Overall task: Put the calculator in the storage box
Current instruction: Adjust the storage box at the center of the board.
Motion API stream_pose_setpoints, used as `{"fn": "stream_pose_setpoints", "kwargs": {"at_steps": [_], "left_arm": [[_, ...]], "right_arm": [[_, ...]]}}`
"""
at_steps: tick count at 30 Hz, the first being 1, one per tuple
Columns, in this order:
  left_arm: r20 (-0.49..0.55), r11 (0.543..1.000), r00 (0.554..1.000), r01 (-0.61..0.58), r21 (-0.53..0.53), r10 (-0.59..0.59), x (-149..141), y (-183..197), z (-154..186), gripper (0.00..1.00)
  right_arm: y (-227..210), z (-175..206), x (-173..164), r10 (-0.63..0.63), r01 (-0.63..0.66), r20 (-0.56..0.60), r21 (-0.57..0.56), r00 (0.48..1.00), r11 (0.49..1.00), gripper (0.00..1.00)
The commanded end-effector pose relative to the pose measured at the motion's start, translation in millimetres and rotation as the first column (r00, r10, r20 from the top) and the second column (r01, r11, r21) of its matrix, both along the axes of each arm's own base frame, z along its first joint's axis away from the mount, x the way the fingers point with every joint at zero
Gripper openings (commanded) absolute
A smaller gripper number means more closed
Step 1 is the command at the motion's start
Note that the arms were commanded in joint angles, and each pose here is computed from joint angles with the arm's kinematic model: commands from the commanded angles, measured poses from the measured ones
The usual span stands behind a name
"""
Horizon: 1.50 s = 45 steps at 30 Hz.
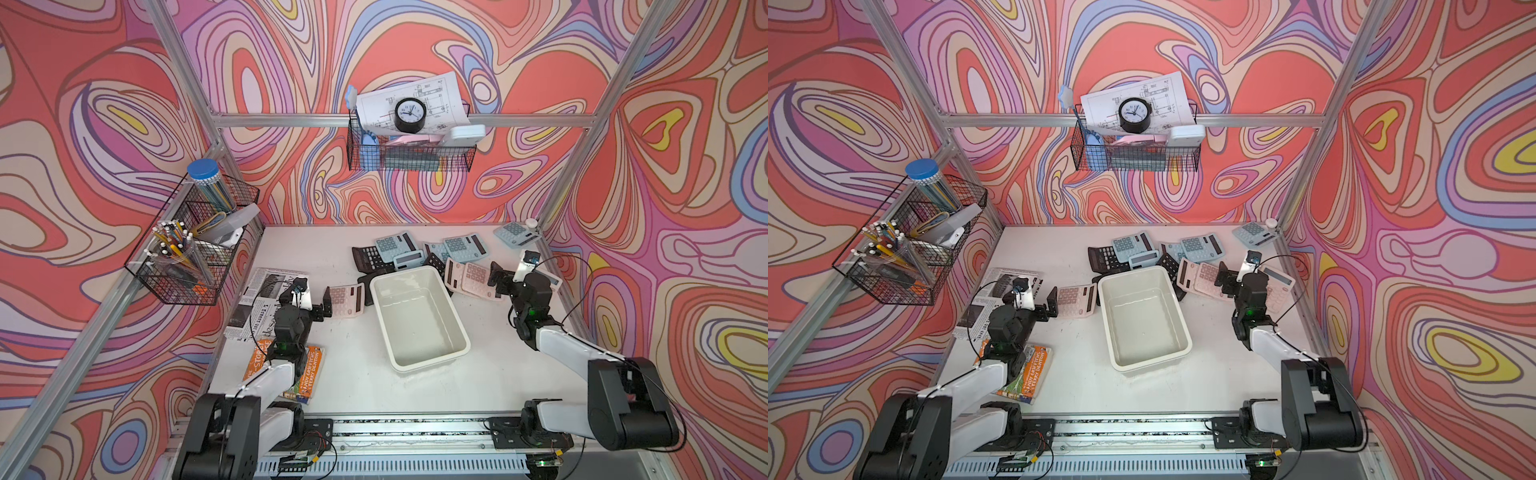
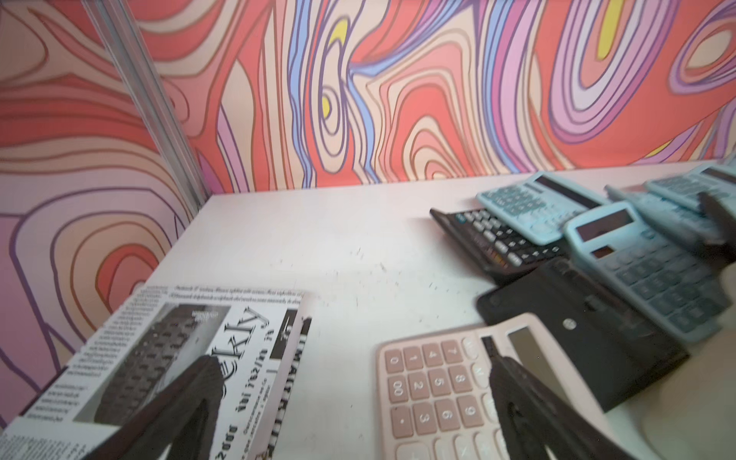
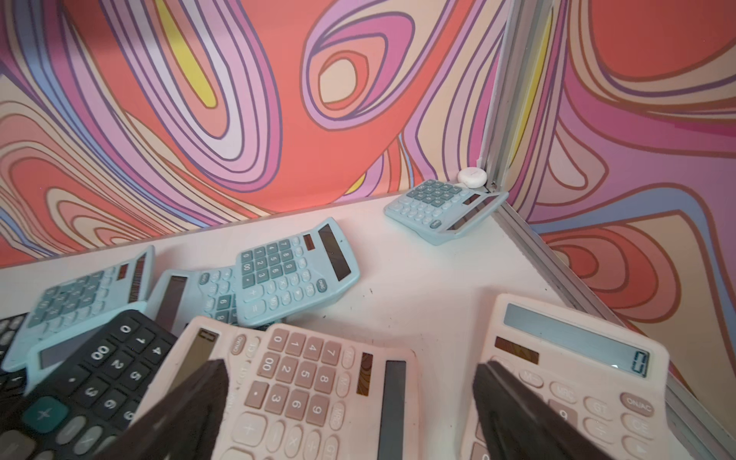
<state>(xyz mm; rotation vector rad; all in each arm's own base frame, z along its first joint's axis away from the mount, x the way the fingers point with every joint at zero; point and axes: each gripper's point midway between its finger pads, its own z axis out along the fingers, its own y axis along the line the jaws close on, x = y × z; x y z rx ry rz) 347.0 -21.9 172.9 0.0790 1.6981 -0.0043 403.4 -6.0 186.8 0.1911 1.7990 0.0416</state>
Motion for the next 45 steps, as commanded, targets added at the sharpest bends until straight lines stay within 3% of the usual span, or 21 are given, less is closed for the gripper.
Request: {"fn": "stream_pose_setpoints", "kwargs": {"at_steps": [1, 6, 10, 15, 19, 22, 27, 29, 37, 42, 45], "left_arm": [[-0.020, 0.999, 1.000, -0.020, -0.026, 0.020, -2.9, -1.9, 17.3, 0.99], [-0.108, 0.976, 0.994, -0.030, -0.214, 0.007, -8.3, -8.7, 34.4, 0.98], [-0.220, 0.922, 0.975, -0.075, -0.381, -0.011, -19.4, -14.4, 46.4, 0.99], [-0.345, 0.854, 0.927, -0.056, -0.518, -0.148, -42.4, -38.6, 47.0, 0.99], [-0.342, 0.811, 0.890, 0.050, -0.584, -0.301, -51.3, -64.2, 49.5, 0.99], [-0.423, 0.725, 0.875, -0.130, -0.676, -0.238, -51.2, -55.2, 22.5, 0.99], [-0.419, 0.575, 0.807, -0.124, -0.808, -0.415, -39.4, -85.6, 5.1, 0.99], [-0.411, 0.541, 0.777, -0.110, -0.834, -0.476, -40.3, -103.9, -2.9, 0.98], [-0.488, 0.613, 0.711, -0.102, -0.783, -0.506, -70.7, -155.1, -29.3, 0.98], [-0.474, 0.599, 0.682, -0.066, -0.798, -0.557, -73.8, -182.0, -26.7, 0.99], [-0.442, 0.582, 0.672, -0.019, -0.813, -0.595, -63.4, -201.2, -8.6, 0.99]], "right_arm": [[19.1, -8.3, -15.7, 0.078, -0.064, -0.106, 0.131, 0.991, 0.989, 0.98], [34.0, 15.6, -31.5, 0.139, -0.097, -0.149, 0.262, 0.979, 0.960, 0.98], [44.2, 24.3, -42.0, 0.186, -0.105, -0.221, 0.333, 0.958, 0.937, 0.98], [51.5, 27.2, -57.5, 0.213, -0.084, -0.279, 0.412, 0.936, 0.907, 0.98], [57.4, 31.0, -68.4, 0.237, -0.087, -0.272, 0.467, 0.933, 0.880, 0.98], [70.1, 33.8, -69.6, 0.311, -0.147, -0.268, 0.495, 0.912, 0.857, 0.98], [94.1, 27.9, -74.9, 0.448, -0.240, -0.265, 0.563, 0.854, 0.791, 0.92], [104.5, 23.9, -80.4, 0.505, -0.273, -0.260, 0.598, 0.823, 0.753, 0.91], [127.9, 9.4, -100.5, 0.627, -0.323, -0.237, 0.693, 0.742, 0.644, 0.90], [140.1, -2.3, -107.5, 0.677, -0.325, -0.244, 0.733, 0.694, 0.598, 0.90], [149.1, -6.9, -110.0, 0.697, -0.327, -0.253, 0.743, 0.671, 0.584, 0.89]]}}
